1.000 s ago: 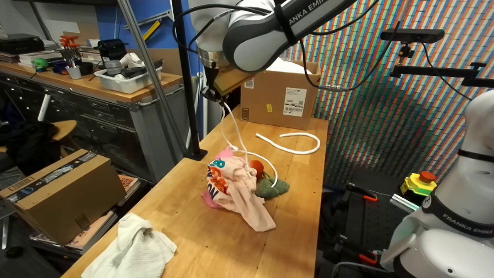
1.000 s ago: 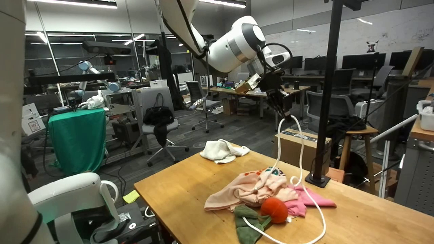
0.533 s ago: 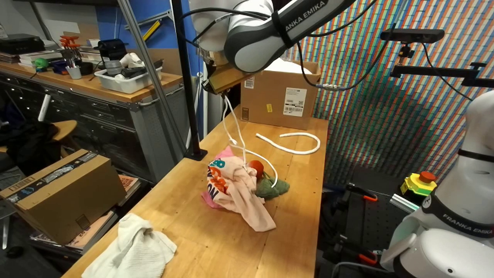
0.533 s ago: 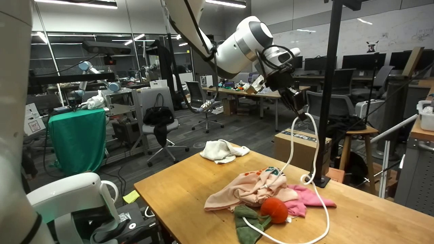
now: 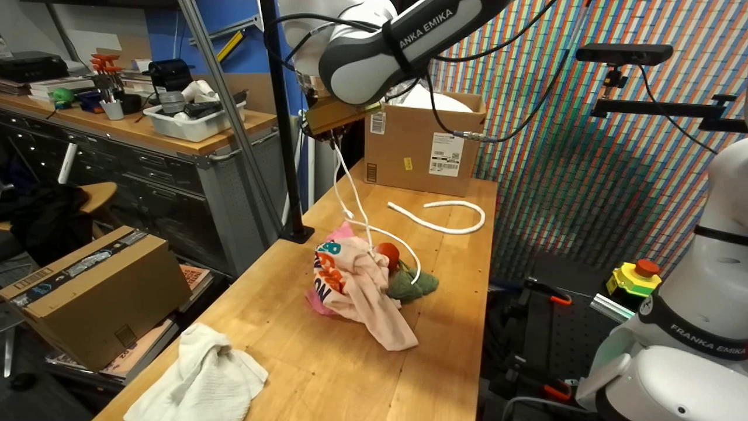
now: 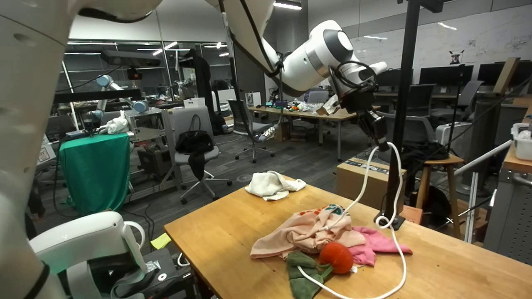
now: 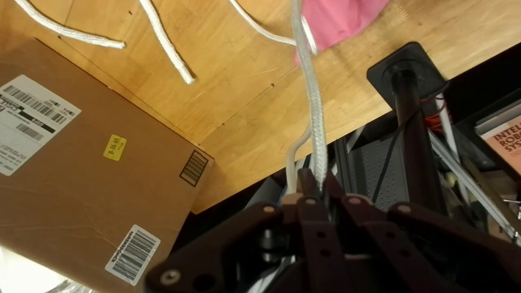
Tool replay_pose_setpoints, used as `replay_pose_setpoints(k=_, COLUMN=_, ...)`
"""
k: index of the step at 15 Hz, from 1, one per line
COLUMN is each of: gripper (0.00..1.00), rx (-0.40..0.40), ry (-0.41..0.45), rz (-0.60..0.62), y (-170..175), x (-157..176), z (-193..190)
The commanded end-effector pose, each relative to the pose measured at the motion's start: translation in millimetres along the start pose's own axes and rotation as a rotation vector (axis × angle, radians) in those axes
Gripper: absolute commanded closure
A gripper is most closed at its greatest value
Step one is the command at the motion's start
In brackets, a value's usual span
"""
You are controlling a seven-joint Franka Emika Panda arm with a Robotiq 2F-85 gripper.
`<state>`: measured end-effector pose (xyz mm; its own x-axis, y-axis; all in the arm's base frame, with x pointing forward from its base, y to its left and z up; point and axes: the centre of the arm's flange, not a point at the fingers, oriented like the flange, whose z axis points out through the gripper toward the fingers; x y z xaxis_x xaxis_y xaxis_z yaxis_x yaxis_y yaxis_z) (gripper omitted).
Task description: Move the white towel to the right front corner, then move it to the left back corner, then move the rope to the right back corner, then move the peach shirt to the left front corner, then move the pink shirt away from you, then move the turnip plushie closer to you
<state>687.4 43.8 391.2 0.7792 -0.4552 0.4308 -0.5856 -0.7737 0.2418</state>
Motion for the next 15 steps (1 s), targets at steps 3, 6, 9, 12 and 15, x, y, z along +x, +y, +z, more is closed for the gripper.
replay_pose_setpoints(k=3, gripper=0.93, rx=0.075, ry=-0.102, rz=0.051, y=9.3, x=55.3, z=11.1)
replay_pose_setpoints(k=6, gripper=0.93, rx=0.106, ry=-0.139, rz=0.082, y=21.1, x=67.5, z=19.1)
replay_pose_setpoints(k=9, gripper=0.93, rx=0.128, ry=-0.169, rz=0.100, y=26.7, x=69.9, z=23.2)
replay_pose_setpoints(k=12, gripper=0.93, rx=0.124, ry=-0.174, rz=0.105, y=28.2, x=76.7, z=25.4)
replay_pose_setpoints(k=15, gripper=0.93, rx=0.141, ry=-0.170, rz=0.086, y=35.7, x=96.5, z=28.8)
